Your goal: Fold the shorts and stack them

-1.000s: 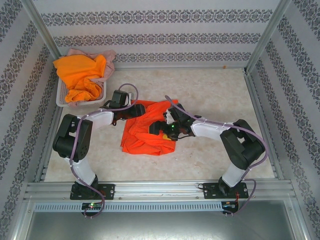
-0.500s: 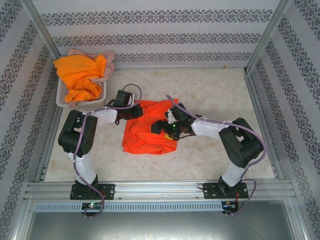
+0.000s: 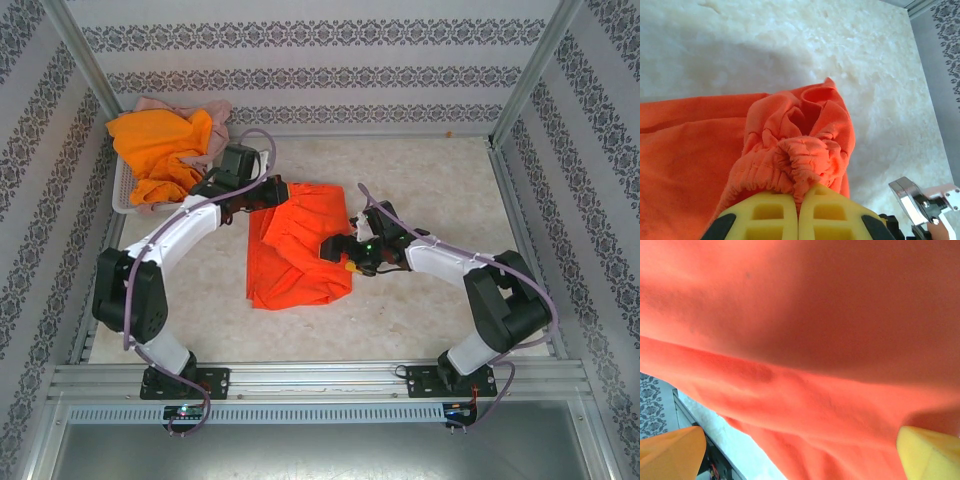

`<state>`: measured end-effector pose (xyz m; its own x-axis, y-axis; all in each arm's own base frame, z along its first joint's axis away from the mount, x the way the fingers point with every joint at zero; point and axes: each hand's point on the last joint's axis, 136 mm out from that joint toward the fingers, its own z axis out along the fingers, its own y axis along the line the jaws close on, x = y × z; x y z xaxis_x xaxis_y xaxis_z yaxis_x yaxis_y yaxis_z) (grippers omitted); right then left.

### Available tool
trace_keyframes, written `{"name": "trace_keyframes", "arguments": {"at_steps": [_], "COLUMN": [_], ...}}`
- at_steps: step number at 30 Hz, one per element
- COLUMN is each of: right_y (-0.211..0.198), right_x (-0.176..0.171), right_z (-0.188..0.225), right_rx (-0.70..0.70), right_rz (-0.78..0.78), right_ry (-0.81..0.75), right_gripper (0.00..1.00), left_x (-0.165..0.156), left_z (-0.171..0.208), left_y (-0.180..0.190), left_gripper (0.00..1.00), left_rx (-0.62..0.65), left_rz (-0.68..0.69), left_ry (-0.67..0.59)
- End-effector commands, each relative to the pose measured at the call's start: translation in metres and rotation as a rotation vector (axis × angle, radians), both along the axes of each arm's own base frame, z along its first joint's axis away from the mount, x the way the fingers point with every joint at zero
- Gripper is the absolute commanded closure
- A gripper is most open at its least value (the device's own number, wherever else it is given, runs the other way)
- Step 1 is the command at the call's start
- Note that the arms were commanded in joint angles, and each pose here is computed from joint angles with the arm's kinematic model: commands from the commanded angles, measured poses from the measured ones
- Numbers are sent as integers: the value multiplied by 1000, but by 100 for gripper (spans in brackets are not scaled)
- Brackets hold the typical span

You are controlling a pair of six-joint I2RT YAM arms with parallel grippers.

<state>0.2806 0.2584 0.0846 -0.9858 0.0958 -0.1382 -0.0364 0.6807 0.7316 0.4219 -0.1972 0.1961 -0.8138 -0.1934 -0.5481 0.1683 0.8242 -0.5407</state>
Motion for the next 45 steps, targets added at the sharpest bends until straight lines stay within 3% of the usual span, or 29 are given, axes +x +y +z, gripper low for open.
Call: {"name": "trace_keyframes", "arguments": {"at_steps": [1, 11, 14, 17, 19, 21, 24, 28, 32, 40, 45], "right_y": [-1, -8, -7, -5, -3, -1, 3, 19, 37, 69, 61], "right_x": [-10, -26, -28, -27, -24, -20, -9, 9, 28, 71, 81], "right_z": [8, -11, -11, -7, -1, 9, 27, 55, 71, 75, 56], "right_rx": [6, -20, -22, -18, -13, -10, -16, 8, 53, 121, 26], "right_rz": [37, 47, 53, 56, 57, 56, 58, 70, 63, 34, 38], "right_ry": [-5, 40, 39, 30, 14, -10, -62, -123, -140, -110, -102], "right_gripper": [2, 2, 2, 2, 2, 2, 2, 2, 2, 2, 2], "left_x": [-21, -36, -36, -32, -30, -26, -31, -55, -85, -119, -139], "left_z": [-35, -137, -158, -165, -153, -124, -73, -10, 0, -78, -139], "left_y": [27, 100, 113, 116, 114, 112, 109, 90, 75, 58, 66], "left_gripper": [100, 100, 100, 93, 82, 62, 46, 32, 23, 22, 21], "left_rx": [49, -5, 10, 23, 12, -11, -51, -212, -317, -421, -334], "left_rz": [-1, 133, 162, 165, 157, 155, 154, 133, 133, 176, 219], "left_ry": [121, 249, 268, 264, 235, 159, 54, -53, -34, 104, 204]}}
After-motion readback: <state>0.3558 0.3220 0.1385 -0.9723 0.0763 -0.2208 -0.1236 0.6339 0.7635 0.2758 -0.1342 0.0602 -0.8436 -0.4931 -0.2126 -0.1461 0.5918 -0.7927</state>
